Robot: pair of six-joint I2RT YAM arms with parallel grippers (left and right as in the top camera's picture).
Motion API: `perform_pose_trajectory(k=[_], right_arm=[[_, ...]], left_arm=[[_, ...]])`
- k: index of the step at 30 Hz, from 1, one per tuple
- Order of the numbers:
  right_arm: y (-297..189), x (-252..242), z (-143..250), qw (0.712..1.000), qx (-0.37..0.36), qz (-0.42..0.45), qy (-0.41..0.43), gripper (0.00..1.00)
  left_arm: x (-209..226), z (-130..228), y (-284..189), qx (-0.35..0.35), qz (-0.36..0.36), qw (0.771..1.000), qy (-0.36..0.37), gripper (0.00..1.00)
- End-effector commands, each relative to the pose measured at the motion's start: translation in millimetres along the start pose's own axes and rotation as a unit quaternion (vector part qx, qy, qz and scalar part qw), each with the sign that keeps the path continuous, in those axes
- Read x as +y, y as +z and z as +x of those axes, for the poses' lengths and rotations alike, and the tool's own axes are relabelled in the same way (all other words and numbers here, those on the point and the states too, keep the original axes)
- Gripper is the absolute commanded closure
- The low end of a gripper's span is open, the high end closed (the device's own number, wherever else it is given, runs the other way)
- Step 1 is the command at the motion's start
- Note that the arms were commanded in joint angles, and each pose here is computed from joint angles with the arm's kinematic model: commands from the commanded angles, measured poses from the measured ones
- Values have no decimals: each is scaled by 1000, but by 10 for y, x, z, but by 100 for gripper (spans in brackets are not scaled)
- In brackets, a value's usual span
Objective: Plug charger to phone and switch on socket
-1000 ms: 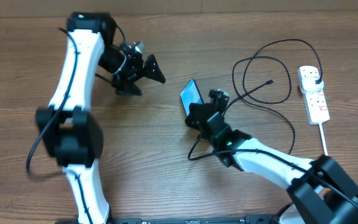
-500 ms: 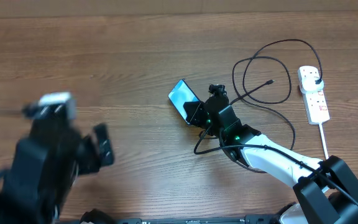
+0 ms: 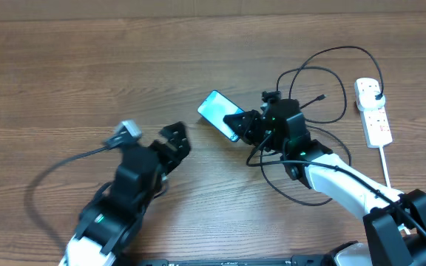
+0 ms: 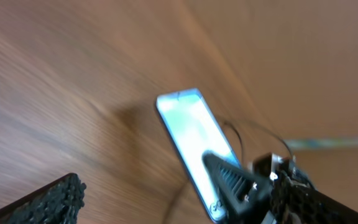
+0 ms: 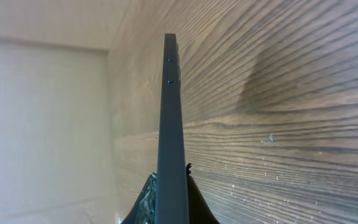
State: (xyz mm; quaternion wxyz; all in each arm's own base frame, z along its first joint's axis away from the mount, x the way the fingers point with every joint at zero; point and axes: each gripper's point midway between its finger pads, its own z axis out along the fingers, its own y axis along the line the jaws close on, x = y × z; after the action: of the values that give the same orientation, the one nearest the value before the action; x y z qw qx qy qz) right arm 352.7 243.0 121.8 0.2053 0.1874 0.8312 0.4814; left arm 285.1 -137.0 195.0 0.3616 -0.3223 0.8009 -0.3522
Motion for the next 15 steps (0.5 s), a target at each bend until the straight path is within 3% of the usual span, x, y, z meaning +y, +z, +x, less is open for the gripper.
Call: perform_pose_trajectory(k=[1, 2, 3, 7, 15], right_arm=[[-84, 167, 13, 997, 9, -36, 75, 96], [-84, 169, 38, 995, 13, -41, 95, 96], [-96, 188, 121, 990, 30, -59, 128, 96], [-107, 241, 200, 984, 53, -72, 154, 96], [-39, 348, 487, 966, 93, -67, 230, 96]], left_arm=[[-9, 452, 232, 151, 27, 984, -94, 0], [-30, 481, 281, 174, 35, 978, -105, 0], [-99, 498, 431, 268, 77, 948, -155, 0], [-24, 452, 558, 342, 97, 910, -213, 0], [43, 544, 824, 378, 108, 887, -241, 0]])
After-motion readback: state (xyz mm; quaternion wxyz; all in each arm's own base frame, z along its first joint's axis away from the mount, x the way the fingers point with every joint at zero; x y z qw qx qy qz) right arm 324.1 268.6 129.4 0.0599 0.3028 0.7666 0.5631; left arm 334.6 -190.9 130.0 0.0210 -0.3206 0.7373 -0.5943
